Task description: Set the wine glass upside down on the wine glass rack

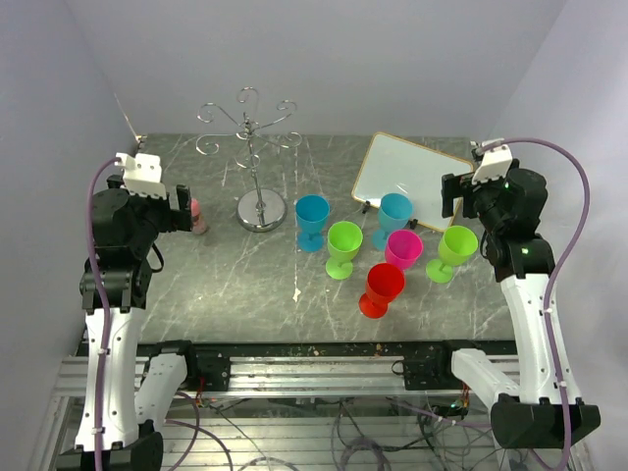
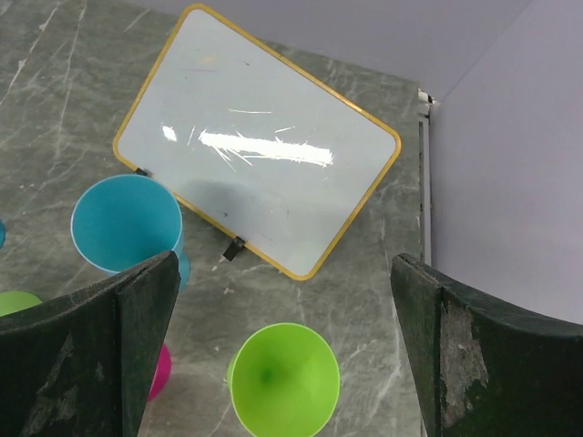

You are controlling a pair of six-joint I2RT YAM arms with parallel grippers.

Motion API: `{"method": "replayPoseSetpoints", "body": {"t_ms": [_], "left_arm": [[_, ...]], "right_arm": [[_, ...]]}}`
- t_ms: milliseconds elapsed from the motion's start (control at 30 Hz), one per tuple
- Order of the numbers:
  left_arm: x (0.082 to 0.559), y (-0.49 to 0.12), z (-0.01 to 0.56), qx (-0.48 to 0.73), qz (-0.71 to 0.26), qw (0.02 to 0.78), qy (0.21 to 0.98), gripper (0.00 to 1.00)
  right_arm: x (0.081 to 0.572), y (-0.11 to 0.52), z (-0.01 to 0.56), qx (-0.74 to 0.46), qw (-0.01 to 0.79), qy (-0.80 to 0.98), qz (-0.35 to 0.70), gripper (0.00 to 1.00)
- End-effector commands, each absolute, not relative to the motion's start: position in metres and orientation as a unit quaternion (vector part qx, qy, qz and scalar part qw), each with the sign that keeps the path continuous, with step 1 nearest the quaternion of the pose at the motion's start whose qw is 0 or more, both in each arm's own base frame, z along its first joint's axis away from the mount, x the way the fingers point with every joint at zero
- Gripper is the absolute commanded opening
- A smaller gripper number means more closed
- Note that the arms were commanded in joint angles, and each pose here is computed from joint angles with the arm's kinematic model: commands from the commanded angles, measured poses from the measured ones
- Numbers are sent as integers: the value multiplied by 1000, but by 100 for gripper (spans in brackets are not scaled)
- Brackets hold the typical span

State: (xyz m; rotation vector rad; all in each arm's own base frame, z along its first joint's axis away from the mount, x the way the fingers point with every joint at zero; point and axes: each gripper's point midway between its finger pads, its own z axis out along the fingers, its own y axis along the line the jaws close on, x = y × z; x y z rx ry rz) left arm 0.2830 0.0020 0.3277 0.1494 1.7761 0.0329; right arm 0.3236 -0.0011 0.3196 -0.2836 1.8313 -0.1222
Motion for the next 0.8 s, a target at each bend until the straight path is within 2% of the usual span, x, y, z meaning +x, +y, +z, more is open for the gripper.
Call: {"method": "replayPoseSetpoints", "body": {"t_ms": [0, 367, 767], "left_arm": [[285, 0, 352, 79, 14, 657, 749, 99], [288, -20, 363, 115, -31, 664, 738, 99], [312, -57, 385, 239, -57, 635, 733, 99]], "right_arm": [[329, 0, 336, -114, 618, 776, -53, 100], [328, 7, 346, -141, 622, 769, -43, 100], [315, 78, 341, -335, 578, 738, 95, 100]]}}
